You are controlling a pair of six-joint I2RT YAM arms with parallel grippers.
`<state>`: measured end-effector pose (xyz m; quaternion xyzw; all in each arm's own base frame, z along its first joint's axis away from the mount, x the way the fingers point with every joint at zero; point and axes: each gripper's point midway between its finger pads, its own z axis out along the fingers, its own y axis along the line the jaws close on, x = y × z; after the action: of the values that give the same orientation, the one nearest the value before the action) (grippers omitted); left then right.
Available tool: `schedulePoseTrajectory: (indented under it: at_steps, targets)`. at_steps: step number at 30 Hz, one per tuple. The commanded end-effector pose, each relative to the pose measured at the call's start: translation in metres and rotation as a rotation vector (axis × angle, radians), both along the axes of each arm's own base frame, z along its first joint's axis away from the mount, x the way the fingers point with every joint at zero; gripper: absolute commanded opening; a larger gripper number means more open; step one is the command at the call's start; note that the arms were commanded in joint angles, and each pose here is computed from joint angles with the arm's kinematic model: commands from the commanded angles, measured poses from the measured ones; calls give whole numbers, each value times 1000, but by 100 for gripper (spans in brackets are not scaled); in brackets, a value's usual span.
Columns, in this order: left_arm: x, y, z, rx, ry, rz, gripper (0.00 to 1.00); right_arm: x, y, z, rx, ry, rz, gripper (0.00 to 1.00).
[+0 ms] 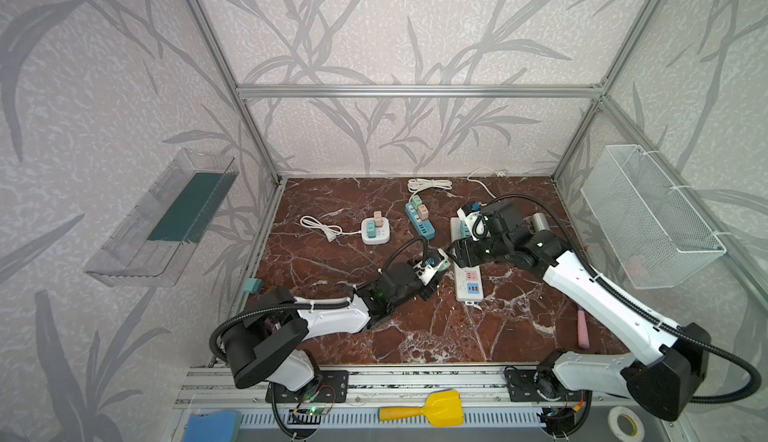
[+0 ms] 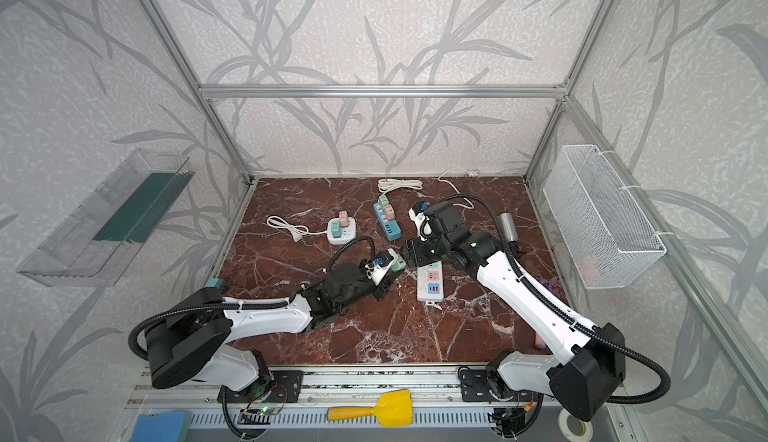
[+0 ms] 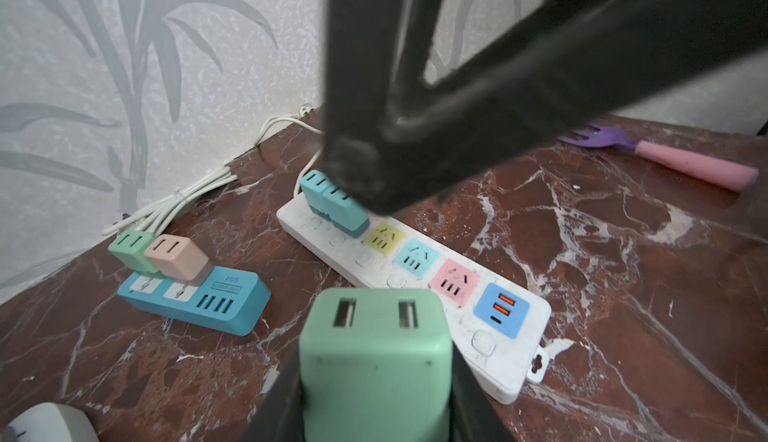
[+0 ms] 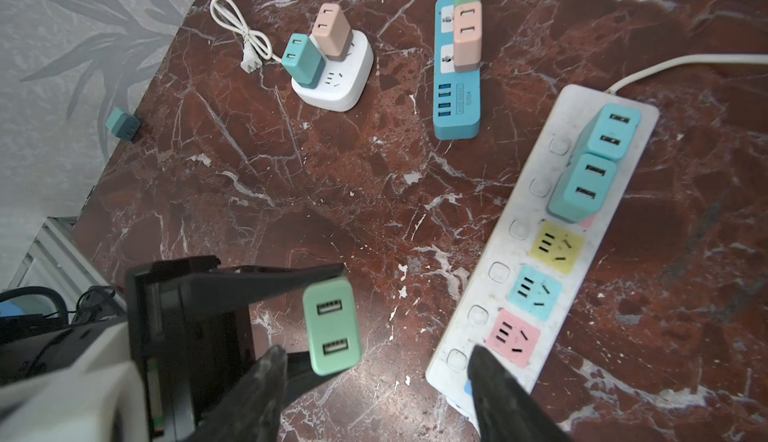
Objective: Insert the plug
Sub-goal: 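Carry the green adapter toward the strip with left gripper while right gripper reaches, then close right gripper on the green adapter while left gripper opens and releases it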
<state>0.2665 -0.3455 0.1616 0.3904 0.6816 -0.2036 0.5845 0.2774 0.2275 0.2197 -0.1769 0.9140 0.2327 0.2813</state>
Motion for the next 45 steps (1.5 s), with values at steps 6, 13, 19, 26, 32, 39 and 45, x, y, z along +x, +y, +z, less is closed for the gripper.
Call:
schedulePoseTrajectory:
  at_steps: [6, 13, 19, 26, 32, 39, 45]
  targets:
    - [3, -3, 27, -31, -157, -5, 10, -8, 22, -9, 88, 124, 63, 60]
    - [1, -5, 25, -26, -153, -17, 10, -10, 34, -23, 132, 176, 87, 45]
    - [-1, -5, 25, -21, -160, -19, 12, -8, 36, -24, 135, 184, 90, 29]
    - [2, 1, 27, -29, -156, 28, 52, -7, 31, -22, 116, 157, 72, 0]
    - [4, 22, 32, -93, -108, 127, 85, 12, 4, -7, 36, 22, -51, 0]
    - [7, 78, 34, -271, 61, 382, 88, 35, -54, -22, -200, -89, -244, 0]
    - [14, 130, 18, -224, 228, 676, 88, 48, -73, -57, -245, -46, -307, 0]
